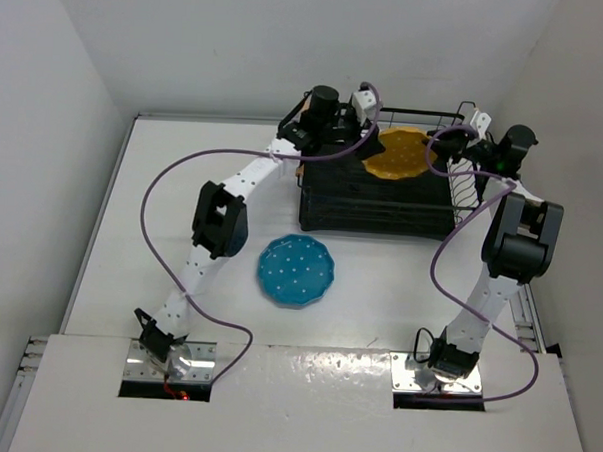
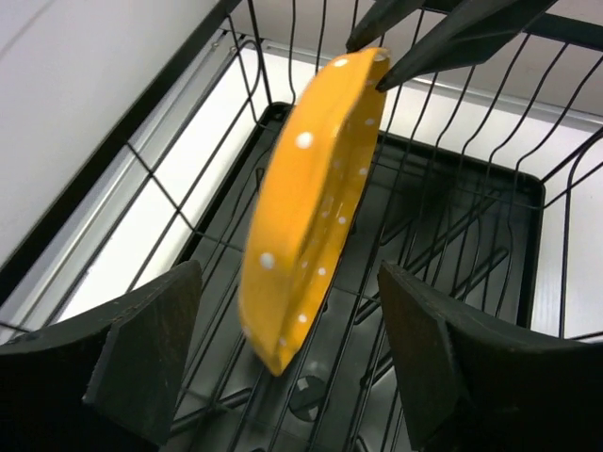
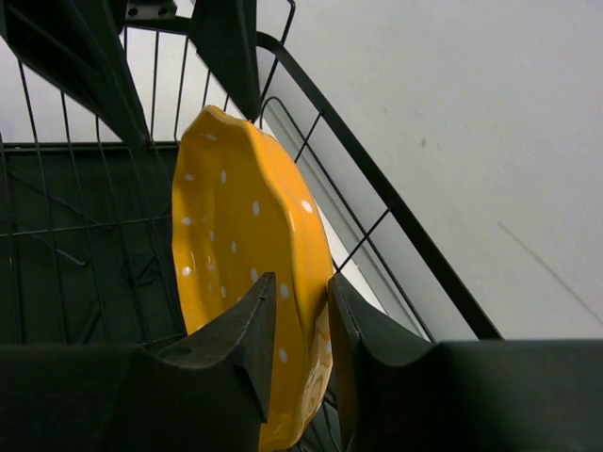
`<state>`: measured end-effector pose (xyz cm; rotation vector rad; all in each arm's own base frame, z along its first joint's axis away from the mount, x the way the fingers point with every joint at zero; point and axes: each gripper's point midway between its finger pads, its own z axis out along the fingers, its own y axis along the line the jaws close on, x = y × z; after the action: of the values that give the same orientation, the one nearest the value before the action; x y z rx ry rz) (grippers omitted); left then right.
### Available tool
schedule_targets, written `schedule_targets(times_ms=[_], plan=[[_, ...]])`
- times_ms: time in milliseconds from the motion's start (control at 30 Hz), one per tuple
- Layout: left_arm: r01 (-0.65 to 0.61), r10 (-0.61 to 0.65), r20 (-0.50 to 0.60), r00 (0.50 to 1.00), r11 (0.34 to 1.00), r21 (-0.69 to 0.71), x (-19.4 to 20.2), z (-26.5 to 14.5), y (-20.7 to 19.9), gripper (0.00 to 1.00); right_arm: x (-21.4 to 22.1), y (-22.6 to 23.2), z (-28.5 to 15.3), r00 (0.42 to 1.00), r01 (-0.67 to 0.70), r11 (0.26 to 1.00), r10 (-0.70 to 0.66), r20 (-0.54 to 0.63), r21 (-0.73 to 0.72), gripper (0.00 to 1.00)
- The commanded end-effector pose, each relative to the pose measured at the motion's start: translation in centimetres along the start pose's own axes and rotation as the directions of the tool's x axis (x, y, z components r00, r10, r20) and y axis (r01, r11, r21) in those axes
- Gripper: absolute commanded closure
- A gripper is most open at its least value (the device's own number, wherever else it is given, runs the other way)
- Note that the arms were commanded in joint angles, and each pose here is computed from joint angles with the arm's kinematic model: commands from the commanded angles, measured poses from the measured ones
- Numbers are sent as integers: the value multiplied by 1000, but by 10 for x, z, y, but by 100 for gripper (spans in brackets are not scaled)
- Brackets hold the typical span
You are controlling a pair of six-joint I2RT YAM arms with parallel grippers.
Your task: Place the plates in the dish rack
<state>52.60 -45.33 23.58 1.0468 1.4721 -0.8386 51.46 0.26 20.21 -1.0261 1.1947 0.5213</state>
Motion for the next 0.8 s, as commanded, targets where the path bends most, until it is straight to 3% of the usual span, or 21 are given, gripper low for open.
schedule_targets(times_ms=[0, 133, 167, 200, 267, 300, 433, 467, 533, 600, 633, 667, 767], plan=[[-82, 81, 97, 992, 997, 7, -34, 12, -14, 23, 37, 23, -2, 997, -75, 997, 75, -16, -13, 72], [-45, 43, 60, 997, 999, 30, -4, 20, -16, 44, 42, 27, -3, 997, -77, 997, 76, -16, -15, 72], [-51, 49, 70, 996, 998, 28, -10, 20, -15, 63, 42, 26, -3, 997, -74, 997, 73, -15, -15, 72], [-59, 56, 79, 995, 998, 37, -10, 25, -21, 75, 43, 25, -3, 997, -81, 997, 81, -14, -14, 72], [-72, 68, 97, 993, 996, 44, -18, 28, -27, 92, 36, 21, -2, 998, -62, 998, 62, -9, -14, 72], [-89, 84, 122, 989, 995, 38, -24, 28, -26, 96, 33, 17, -2, 998, -67, 998, 67, -10, -2, 72], [-119, 111, 152, 982, 992, 42, -35, 27, -26, 100, 15, 7, -1, 999, -41, 998, 41, -2, 41, 60], [-129, 118, 166, 979, 990, 63, -38, 27, -30, 100, 13, 2, -2, 998, -59, 995, 60, -5, 77, 50], [-112, 96, 180, 979, 990, 81, -37, 29, -33, 100, 2, 2, -4, 996, -86, 990, 85, 9, 113, 41], [-121, 100, 201, 974, 988, 95, -43, 29, -36, 100, -2, -3, -5, 995, -95, 983, 95, 9, 157, 21], [-119, 97, 214, 972, 988, 94, -42, 31, -35, 100, -15, -3, -6, 994, -112, 975, 109, 25, 191, 7], [-127, 101, 223, 970, 987, 104, -45, 34, -43, 100, -20, -6, -7, 993, -120, 968, 115, 35, 221, 0], [-139, 107, 237, 966, 983, 123, -50, 40, -58, 100, -49, -17, -16, 979, -199, 908, 171, 107, 370, 0]])
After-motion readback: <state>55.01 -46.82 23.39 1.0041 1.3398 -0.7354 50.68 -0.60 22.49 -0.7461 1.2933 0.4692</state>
